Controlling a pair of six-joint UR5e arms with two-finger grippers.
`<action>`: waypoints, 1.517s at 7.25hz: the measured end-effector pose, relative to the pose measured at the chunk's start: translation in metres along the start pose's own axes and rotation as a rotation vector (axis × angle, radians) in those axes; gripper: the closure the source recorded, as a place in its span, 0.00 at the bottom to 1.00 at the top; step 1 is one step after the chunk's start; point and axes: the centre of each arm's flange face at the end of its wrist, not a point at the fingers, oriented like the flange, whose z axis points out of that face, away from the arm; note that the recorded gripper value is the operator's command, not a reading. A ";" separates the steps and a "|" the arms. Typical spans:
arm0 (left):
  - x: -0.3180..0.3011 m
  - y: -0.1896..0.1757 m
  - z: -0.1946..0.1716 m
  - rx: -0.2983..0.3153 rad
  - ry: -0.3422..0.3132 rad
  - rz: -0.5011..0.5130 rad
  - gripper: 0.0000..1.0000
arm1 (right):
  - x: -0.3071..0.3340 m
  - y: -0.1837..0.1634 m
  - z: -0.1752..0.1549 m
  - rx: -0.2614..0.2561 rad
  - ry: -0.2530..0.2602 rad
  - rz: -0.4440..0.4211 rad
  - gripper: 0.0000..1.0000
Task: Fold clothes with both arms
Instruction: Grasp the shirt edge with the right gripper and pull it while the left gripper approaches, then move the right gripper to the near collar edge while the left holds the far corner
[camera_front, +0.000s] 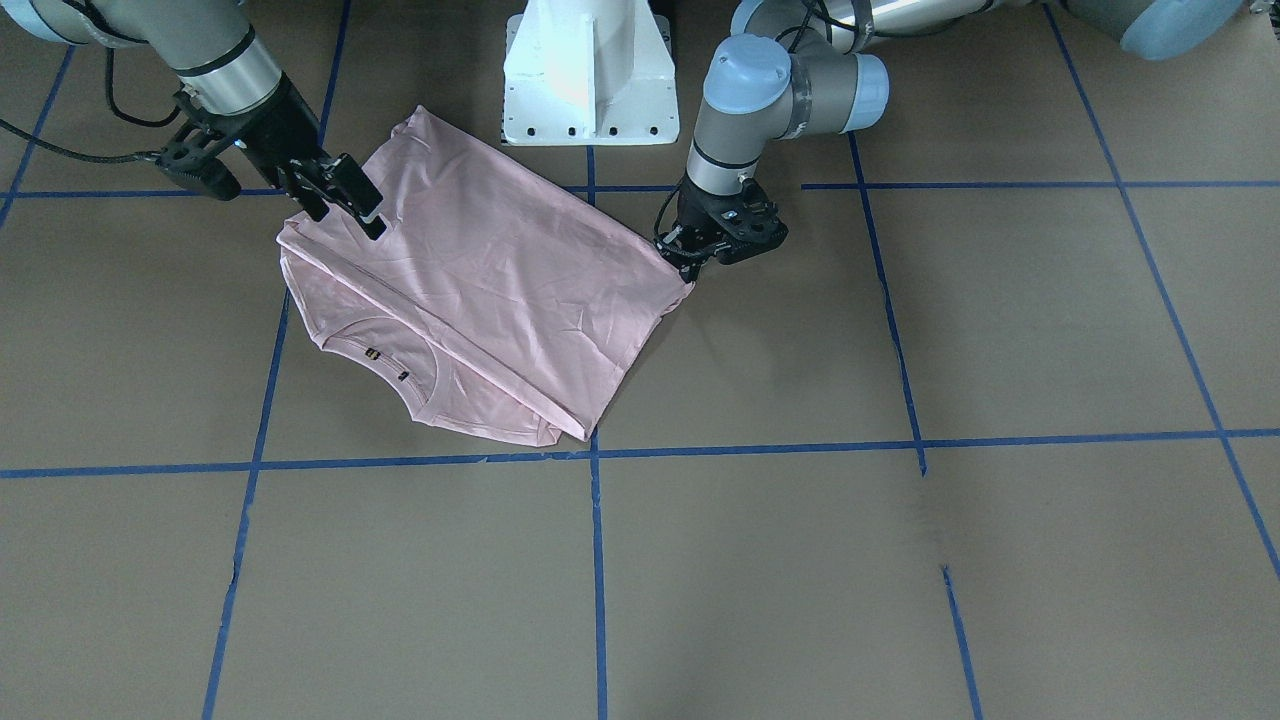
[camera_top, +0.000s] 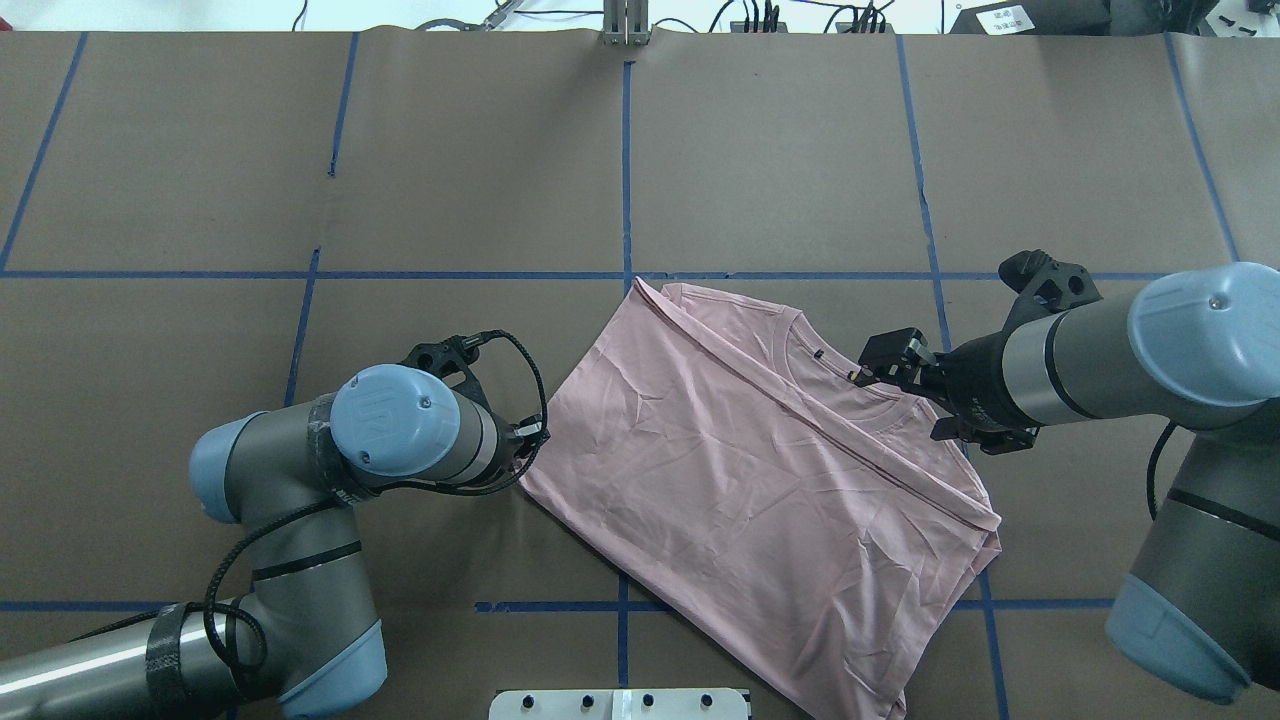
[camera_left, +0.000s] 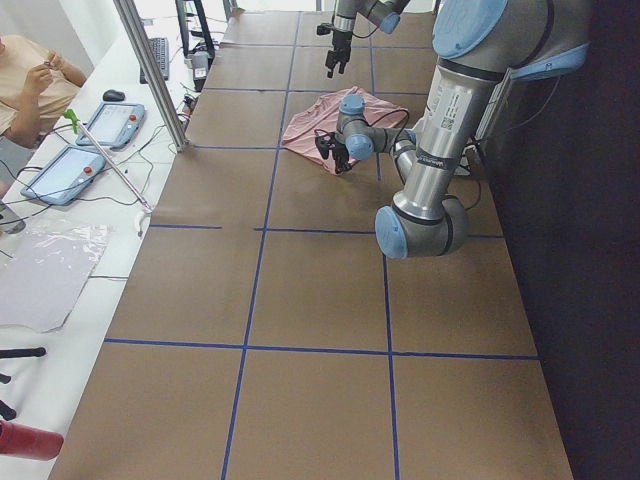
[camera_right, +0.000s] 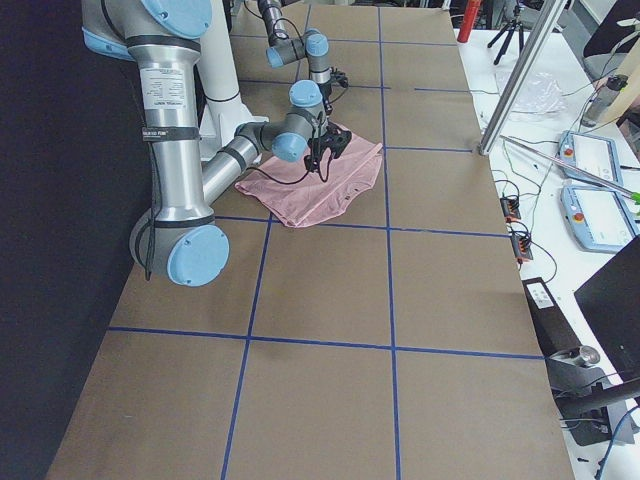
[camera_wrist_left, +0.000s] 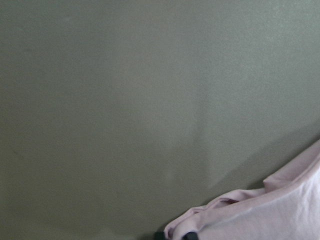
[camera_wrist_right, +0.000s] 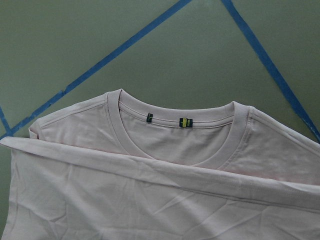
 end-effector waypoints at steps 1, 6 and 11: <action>0.002 -0.003 -0.007 0.014 0.001 -0.001 1.00 | 0.000 0.000 -0.001 0.000 -0.002 0.000 0.00; 0.035 -0.161 -0.030 0.292 0.032 0.090 1.00 | -0.006 -0.002 -0.014 0.007 -0.031 0.000 0.00; 0.117 -0.306 -0.010 0.422 0.192 0.103 0.82 | -0.057 0.018 -0.006 -0.010 -0.098 -0.030 0.00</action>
